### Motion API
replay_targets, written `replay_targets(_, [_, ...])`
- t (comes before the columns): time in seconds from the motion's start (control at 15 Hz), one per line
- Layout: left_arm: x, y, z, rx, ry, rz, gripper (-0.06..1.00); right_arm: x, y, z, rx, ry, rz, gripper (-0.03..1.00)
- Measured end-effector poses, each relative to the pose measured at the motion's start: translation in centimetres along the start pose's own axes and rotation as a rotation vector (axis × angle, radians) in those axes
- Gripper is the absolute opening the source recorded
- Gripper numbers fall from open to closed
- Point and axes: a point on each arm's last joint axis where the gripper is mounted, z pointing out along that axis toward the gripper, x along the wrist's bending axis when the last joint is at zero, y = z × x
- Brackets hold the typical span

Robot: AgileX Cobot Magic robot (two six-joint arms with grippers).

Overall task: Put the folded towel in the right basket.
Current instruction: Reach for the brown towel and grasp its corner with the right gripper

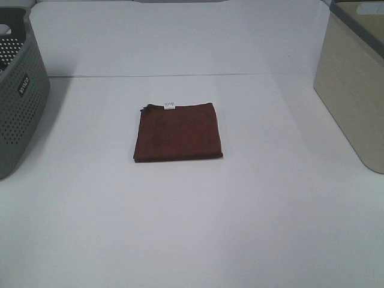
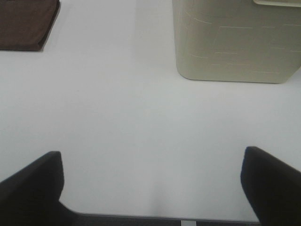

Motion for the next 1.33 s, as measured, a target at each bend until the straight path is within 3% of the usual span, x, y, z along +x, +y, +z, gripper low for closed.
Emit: replay_targets(1.33, [0.0,0.0,0.0,0.0,0.0,0.0,0.0,0.0,0.0,0.0,0.0,0.0,0.0,0.98])
